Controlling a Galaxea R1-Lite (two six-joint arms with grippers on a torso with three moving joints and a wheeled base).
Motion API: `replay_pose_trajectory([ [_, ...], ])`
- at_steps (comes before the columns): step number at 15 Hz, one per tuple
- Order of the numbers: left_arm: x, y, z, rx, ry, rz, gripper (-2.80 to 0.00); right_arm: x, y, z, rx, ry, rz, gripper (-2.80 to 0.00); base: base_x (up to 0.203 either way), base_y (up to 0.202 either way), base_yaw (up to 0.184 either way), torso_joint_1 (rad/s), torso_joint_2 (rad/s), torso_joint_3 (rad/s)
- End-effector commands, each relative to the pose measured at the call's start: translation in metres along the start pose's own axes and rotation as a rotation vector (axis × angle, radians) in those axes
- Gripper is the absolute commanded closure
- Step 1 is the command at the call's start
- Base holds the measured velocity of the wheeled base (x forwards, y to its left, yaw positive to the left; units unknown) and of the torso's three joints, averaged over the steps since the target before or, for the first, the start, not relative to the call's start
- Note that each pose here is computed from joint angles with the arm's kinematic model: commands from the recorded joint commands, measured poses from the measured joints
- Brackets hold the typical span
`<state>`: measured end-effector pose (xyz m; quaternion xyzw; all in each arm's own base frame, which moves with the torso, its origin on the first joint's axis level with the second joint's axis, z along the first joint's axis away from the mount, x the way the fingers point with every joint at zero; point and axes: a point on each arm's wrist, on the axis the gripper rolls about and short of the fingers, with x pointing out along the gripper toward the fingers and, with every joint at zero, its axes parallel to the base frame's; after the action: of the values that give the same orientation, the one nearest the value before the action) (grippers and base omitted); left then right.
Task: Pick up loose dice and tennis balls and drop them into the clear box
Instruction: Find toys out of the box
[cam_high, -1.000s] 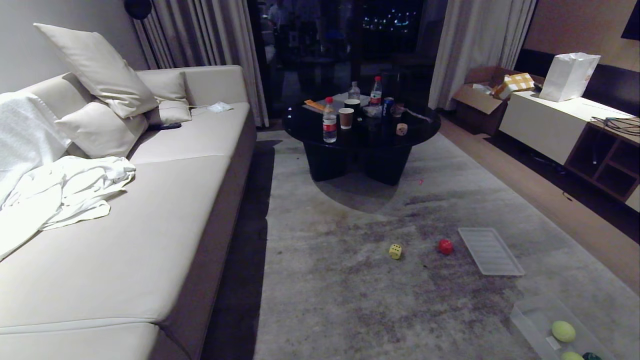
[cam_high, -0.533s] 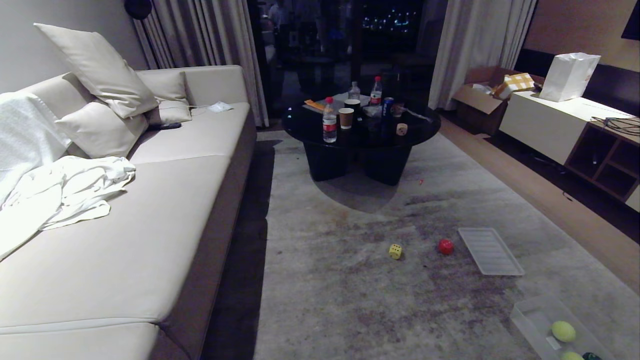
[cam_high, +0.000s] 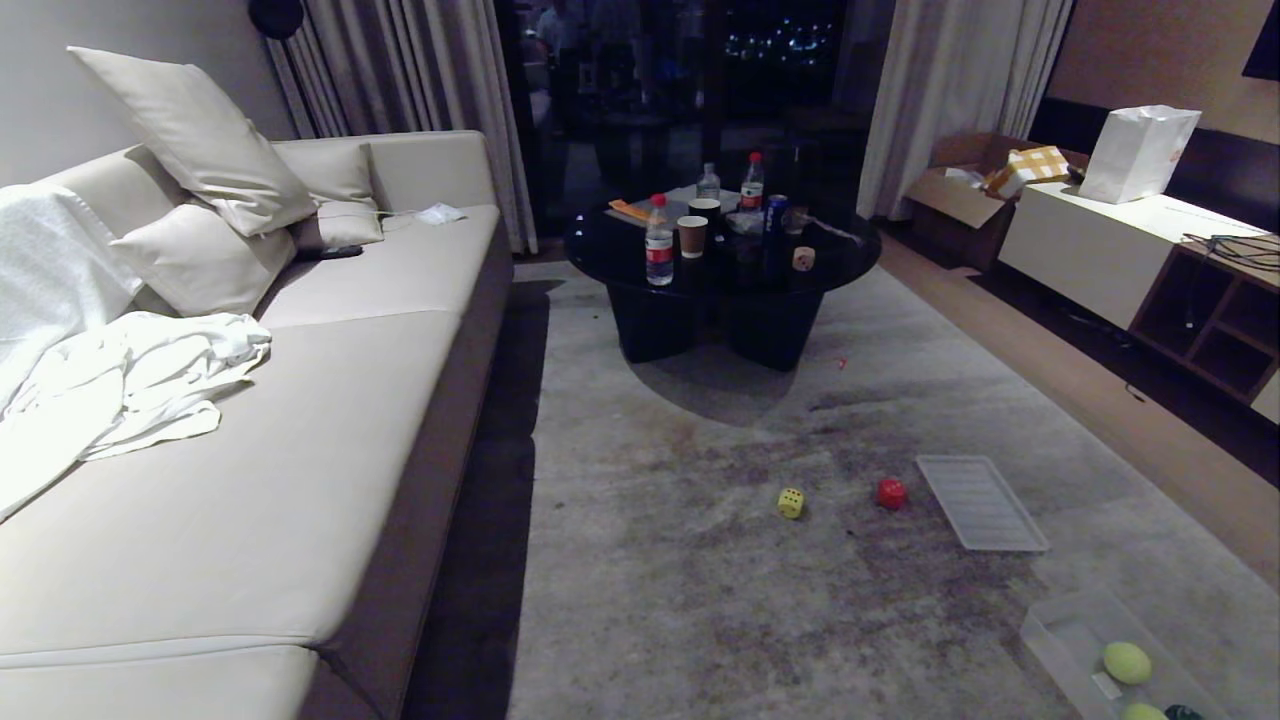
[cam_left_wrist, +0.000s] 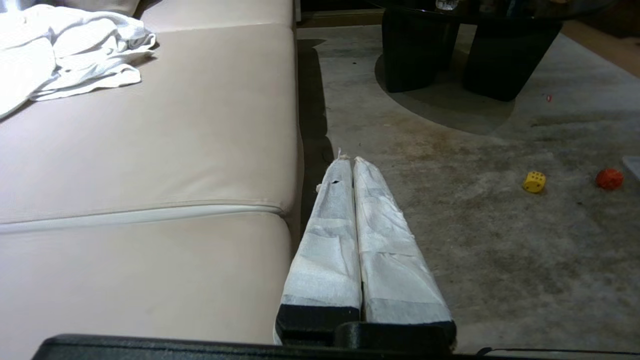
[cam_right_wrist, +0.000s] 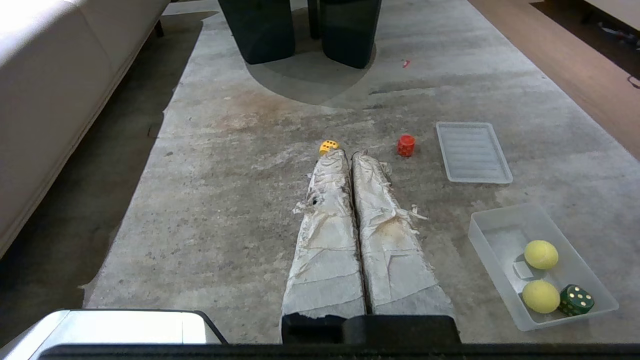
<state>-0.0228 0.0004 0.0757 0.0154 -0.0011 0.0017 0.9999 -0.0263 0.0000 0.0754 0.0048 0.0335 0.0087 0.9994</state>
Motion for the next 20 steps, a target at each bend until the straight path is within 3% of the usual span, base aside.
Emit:
replay_pose_trajectory([
  [1, 0.0002, 0.0001, -0.0005, -0.006, 0.004, 0.006, 0.00, 0.0001, 0.0000, -0.0001, 0.000, 0.002, 0.002, 0.00, 0.000, 0.000, 0.000, 0.000, 0.00, 0.000],
  [11, 0.0002, 0.0000, -0.0003, 0.024, 0.002, 0.001, 0.00, 0.0001, 0.0000, -0.0001, 0.001, 0.002, -0.001, 0.00, 0.000, 0.000, 0.000, 0.000, 0.00, 0.000],
  [20, 0.0002, 0.0000, -0.0003, 0.026, 0.002, 0.001, 0.00, 0.0003, -0.0001, -0.0005, 0.001, 0.004, 0.001, 0.00, 0.170, 0.000, 0.000, 0.001, 0.00, 0.004],
])
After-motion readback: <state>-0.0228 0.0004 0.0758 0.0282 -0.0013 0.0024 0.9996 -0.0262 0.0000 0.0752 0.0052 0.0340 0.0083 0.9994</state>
